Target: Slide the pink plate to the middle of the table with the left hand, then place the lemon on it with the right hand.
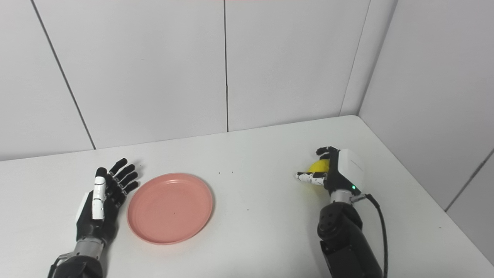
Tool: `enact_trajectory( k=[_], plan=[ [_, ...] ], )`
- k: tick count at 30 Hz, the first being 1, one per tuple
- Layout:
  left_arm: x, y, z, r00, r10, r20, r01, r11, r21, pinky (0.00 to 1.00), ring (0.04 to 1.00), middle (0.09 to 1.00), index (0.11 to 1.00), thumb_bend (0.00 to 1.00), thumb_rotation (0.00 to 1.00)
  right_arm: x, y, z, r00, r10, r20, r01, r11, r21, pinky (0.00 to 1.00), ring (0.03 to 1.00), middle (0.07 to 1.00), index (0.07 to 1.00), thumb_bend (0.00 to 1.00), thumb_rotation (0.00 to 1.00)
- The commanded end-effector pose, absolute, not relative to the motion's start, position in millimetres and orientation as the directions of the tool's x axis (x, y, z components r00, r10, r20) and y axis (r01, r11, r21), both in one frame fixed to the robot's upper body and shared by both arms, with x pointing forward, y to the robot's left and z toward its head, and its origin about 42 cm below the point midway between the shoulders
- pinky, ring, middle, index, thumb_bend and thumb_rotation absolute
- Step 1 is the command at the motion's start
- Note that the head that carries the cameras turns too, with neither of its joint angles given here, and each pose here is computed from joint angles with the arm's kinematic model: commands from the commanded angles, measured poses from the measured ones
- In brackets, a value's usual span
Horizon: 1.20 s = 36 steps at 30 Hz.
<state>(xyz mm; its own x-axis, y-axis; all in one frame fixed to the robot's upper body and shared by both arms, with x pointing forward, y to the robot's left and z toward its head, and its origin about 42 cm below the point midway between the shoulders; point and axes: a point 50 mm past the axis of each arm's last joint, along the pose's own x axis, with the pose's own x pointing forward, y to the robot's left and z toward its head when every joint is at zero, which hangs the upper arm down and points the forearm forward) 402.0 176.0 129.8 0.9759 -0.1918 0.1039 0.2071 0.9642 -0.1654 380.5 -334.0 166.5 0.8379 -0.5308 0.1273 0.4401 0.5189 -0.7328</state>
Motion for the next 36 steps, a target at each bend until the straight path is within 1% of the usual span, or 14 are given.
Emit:
enact_trajectory(
  k=[1,7,13,17,24,25,28,30,32,33,34,35,36],
  plan=[
    [400.0,176.4,129.3,0.977,-0.191,0.099,0.205,0.966,-0.159,0.84,0.851,0.843,0.828,0.60,1.00,385.0,-333.7,189.6,0.815,-0.526,0.245,0.531,0.506,-0.680,0.33,0.465,0.495,0.549,0.50,0.00],
    [399.1,174.0,129.4,0.976,-0.194,0.095,0.207,0.966,-0.154,0.84,0.849,0.841,0.829,0.59,1.00,380.6,-320.0,199.7,0.803,-0.501,0.322,0.582,0.541,-0.608,0.34,0.466,0.489,0.542,0.50,0.00],
    [396.9,171.0,130.4,0.977,-0.193,0.089,0.205,0.967,-0.151,0.85,0.848,0.841,0.830,0.59,1.00,377.5,-298.9,211.7,0.810,-0.450,0.376,0.585,0.584,-0.562,0.34,0.465,0.487,0.543,0.50,0.00],
    [395.5,169.3,131.2,0.978,-0.189,0.085,0.200,0.969,-0.145,0.84,0.847,0.838,0.823,0.60,1.00,375.0,-276.5,220.8,0.821,-0.389,0.417,0.567,0.638,-0.521,0.35,0.462,0.486,0.541,0.50,0.00],
    [394.6,167.3,132.1,0.978,-0.192,0.081,0.203,0.967,-0.153,0.84,0.846,0.838,0.824,0.60,1.00,374.4,-238.9,232.1,0.844,-0.279,0.458,0.504,0.704,-0.500,0.35,0.463,0.486,0.543,0.50,0.00],
    [394.5,167.0,132.2,0.978,-0.192,0.080,0.202,0.967,-0.153,0.84,0.845,0.837,0.823,0.60,1.00,375.2,-233.6,233.3,0.848,-0.260,0.462,0.491,0.714,-0.499,0.32,0.430,0.519,0.547,0.49,0.00],
    [394.3,166.0,133.0,0.978,-0.195,0.080,0.205,0.967,-0.154,0.84,0.845,0.839,0.824,0.59,1.00,378.3,-215.5,237.3,0.860,-0.209,0.465,0.448,0.745,-0.494,0.31,0.417,0.534,0.548,0.49,0.00],
    [394.1,165.0,133.4,0.978,-0.194,0.081,0.205,0.967,-0.153,0.84,0.843,0.838,0.823,0.59,1.00,379.6,-204.0,239.3,0.866,-0.177,0.467,0.424,0.756,-0.499,0.34,0.454,0.494,0.547,0.50,0.00],
    [394.3,163.7,133.5,0.978,-0.194,0.081,0.205,0.967,-0.153,0.84,0.841,0.837,0.823,0.59,1.00,379.8,-189.3,241.2,0.873,-0.138,0.468,0.393,0.765,-0.510,0.35,0.462,0.485,0.548,0.50,0.00],
    [394.3,162.7,133.6,0.978,-0.194,0.082,0.205,0.967,-0.152,0.84,0.841,0.837,0.823,0.59,1.00,379.9,-182.4,241.5,0.876,-0.119,0.468,0.378,0.771,-0.512,0.26,0.453,0.482,0.547,0.51,0.00],
    [394.1,161.8,133.9,0.977,-0.194,0.084,0.205,0.967,-0.151,0.84,0.840,0.836,0.822,0.58,1.00,380.8,-174.7,241.0,0.876,-0.099,0.472,0.364,0.778,-0.513,0.21,0.447,0.480,0.543,0.52,0.00],
    [393.9,160.7,134.2,0.977,-0.194,0.084,0.205,0.967,-0.151,0.84,0.840,0.836,0.823,0.58,1.00,381.9,-168.0,240.1,0.876,-0.080,0.476,0.351,0.782,-0.515,0.22,0.433,0.489,0.538,0.52,0.00],
    [393.7,159.9,134.4,0.978,-0.193,0.084,0.204,0.967,-0.151,0.84,0.840,0.836,0.822,0.58,1.00,382.9,-161.6,239.2,0.876,-0.060,0.479,0.338,0.784,-0.520,0.25,0.400,0.513,0.532,0.52,0.00]
  ],
)
